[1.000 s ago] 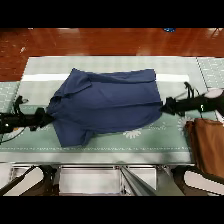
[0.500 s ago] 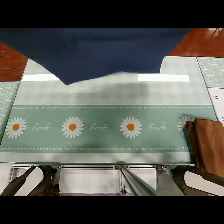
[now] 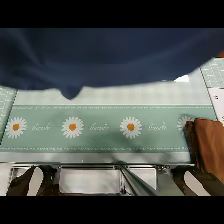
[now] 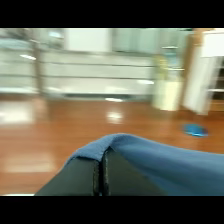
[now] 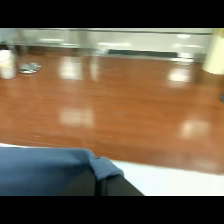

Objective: Fold the shirts.

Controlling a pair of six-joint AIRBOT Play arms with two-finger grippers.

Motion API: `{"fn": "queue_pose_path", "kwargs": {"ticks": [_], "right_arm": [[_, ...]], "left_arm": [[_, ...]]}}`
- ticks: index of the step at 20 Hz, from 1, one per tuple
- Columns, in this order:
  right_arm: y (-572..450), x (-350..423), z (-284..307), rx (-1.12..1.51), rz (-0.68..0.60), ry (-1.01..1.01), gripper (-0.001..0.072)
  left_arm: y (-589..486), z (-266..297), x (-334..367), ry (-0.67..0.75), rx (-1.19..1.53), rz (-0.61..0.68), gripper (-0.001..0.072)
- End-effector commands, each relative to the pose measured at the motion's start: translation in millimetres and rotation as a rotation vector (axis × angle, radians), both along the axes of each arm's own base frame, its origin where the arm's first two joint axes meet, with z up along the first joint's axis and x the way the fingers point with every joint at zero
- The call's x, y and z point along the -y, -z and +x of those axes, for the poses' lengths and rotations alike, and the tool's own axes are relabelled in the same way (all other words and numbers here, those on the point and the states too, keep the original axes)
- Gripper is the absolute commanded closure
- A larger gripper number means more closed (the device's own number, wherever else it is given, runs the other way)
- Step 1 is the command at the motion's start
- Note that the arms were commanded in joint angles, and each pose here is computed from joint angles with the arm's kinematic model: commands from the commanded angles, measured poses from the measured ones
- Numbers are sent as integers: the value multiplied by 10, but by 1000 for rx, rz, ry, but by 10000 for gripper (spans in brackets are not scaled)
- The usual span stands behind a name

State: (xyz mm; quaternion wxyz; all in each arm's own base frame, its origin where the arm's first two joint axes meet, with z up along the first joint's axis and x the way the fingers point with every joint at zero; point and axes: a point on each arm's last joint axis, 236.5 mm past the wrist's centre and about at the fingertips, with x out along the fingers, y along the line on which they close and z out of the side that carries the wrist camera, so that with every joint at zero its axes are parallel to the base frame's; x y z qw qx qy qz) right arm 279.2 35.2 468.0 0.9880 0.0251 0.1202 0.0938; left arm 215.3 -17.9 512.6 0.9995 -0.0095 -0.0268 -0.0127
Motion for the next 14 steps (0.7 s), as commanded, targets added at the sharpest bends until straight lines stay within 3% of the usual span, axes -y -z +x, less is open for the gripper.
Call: {"fn": "queue_pose_path", "kwargs": {"ticks": [1, 6, 11, 14], "right_arm": [[265, 102, -460, -76, -18, 77, 690], [784, 96, -441, -206, 0, 70, 690], [1551, -23, 131, -420, 65, -30, 690], [2154, -98, 634, -567, 146, -91, 690]], "left_arm": [[-74, -592, -21, -132, 51, 62, 678], [299, -574, -32, -109, -74, 5, 678], [1678, 299, -320, -68, -456, -199, 678], [2697, 901, -451, -40, -628, -390, 678]]}}
